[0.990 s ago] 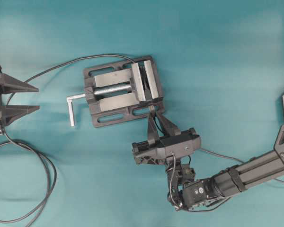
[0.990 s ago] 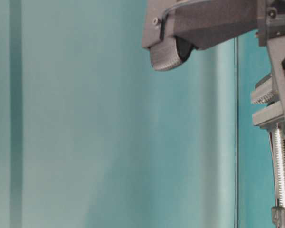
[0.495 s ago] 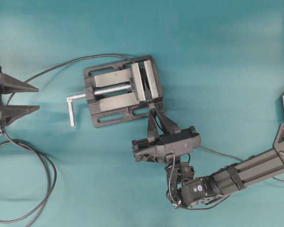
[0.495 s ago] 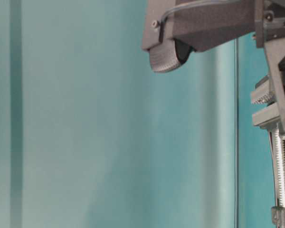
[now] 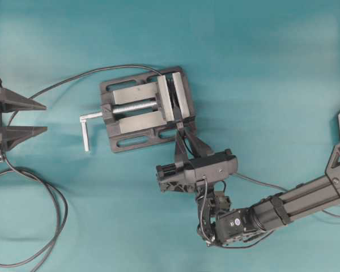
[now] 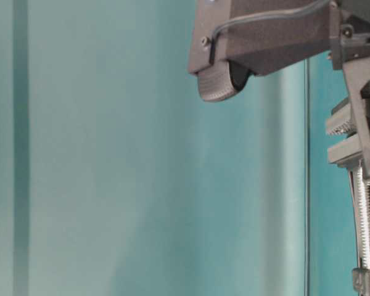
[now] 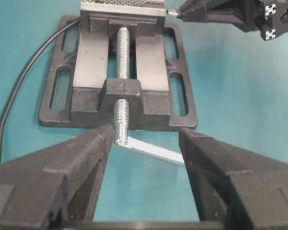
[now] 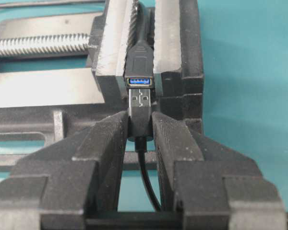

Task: Insert the USB cable into the fixed female connector.
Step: 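Push the USB plug up into the female port with the right gripper, then press the plug fully into the port with the right gripper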

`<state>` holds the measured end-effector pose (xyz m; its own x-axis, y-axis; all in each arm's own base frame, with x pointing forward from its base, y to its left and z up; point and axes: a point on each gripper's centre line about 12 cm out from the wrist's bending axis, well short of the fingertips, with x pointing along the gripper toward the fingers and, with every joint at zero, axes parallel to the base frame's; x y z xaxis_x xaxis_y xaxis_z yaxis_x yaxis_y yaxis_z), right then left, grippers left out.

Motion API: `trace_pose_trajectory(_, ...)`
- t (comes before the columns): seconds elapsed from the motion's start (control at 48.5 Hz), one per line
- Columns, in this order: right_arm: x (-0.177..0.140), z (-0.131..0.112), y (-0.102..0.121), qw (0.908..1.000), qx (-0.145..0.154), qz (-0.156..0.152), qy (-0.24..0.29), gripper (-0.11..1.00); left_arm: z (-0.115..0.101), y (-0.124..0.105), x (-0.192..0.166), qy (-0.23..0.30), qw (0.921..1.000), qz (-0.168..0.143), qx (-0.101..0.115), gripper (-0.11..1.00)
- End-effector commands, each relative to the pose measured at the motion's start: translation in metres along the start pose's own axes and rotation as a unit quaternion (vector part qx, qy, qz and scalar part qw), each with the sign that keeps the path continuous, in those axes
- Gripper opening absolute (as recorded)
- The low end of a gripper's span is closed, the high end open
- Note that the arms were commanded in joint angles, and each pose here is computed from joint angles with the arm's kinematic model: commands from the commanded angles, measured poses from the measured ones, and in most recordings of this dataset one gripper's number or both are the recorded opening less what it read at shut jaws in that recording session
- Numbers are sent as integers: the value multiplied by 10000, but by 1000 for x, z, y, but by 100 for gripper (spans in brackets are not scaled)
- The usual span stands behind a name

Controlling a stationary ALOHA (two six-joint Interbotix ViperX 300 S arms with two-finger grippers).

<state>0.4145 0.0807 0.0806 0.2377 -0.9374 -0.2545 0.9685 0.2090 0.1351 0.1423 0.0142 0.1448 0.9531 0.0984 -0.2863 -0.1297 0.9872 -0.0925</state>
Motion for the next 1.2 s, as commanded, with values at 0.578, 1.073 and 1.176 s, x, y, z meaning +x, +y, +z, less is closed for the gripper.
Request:
trace_pose_trajectory(0.578,1,15,6,9999,167,-12,12,22,4,-1,1,-52,9999,-23,111,70)
trace_pose_trajectory(1.073,1,26,8,10000,45,-1,52,22,4,-1,1,-44,9999,-23,111,70)
trace_pose_trajectory(1.176,0,28,8,10000,74,4,57,22,4,-1,1,-52,9999,-23,111,70)
